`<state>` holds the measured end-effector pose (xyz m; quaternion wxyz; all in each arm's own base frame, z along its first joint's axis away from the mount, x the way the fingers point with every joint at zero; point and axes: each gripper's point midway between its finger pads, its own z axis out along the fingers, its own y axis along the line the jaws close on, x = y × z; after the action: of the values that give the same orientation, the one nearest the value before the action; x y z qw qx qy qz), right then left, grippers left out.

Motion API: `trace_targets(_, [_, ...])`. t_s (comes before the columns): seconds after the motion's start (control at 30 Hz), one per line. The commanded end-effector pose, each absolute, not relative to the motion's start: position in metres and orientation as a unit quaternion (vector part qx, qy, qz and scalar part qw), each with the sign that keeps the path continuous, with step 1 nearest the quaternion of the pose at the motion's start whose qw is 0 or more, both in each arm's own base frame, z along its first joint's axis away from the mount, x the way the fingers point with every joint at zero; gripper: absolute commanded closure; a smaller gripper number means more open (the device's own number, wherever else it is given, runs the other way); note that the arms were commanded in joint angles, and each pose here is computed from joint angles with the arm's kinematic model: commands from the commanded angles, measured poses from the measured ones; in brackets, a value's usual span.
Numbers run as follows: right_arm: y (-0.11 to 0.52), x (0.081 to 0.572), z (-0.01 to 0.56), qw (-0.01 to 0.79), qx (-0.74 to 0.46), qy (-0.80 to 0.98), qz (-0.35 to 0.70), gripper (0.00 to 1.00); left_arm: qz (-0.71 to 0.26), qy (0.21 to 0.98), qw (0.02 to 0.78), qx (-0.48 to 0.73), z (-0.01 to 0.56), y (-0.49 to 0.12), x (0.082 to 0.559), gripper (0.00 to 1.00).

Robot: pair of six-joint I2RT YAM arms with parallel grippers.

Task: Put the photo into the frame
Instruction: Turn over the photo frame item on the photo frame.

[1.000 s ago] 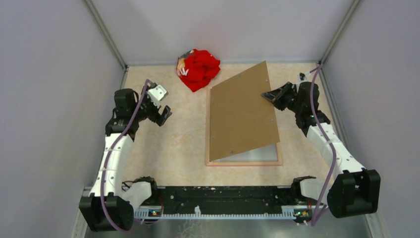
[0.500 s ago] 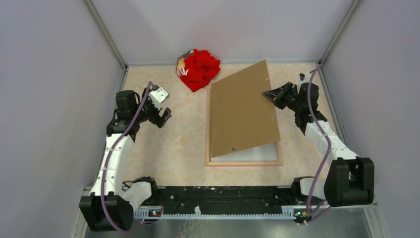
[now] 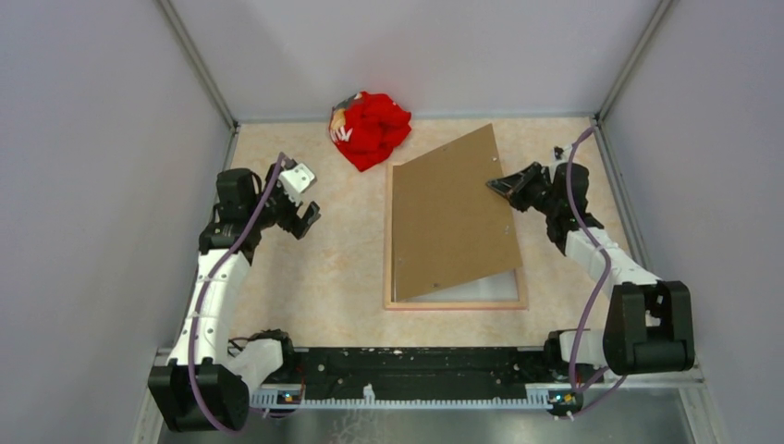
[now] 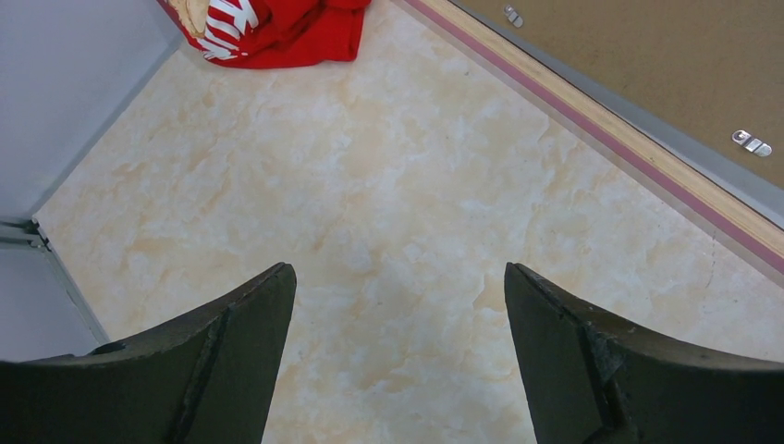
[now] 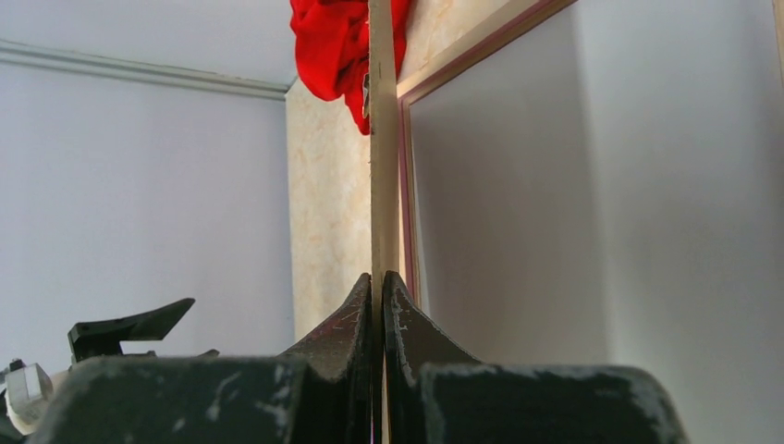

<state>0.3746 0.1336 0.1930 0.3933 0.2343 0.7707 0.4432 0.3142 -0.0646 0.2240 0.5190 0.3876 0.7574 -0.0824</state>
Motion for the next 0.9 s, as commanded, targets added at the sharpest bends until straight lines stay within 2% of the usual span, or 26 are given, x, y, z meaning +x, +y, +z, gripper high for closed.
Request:
trace_targets(0.0, [0.134,0.384,0.22,0.427,0.218,0.738,0.475,1.0,-0.086,0.75,0.522,0.397,0.224,-0.068,0.311,0.11])
trace_targets(0.87, [0.122,0.387,0.186,0.432,0.233,0.737,0.465,1.0,-0.089,0.747,0.517,0.408,0.219,-0.07,0.308,0.11])
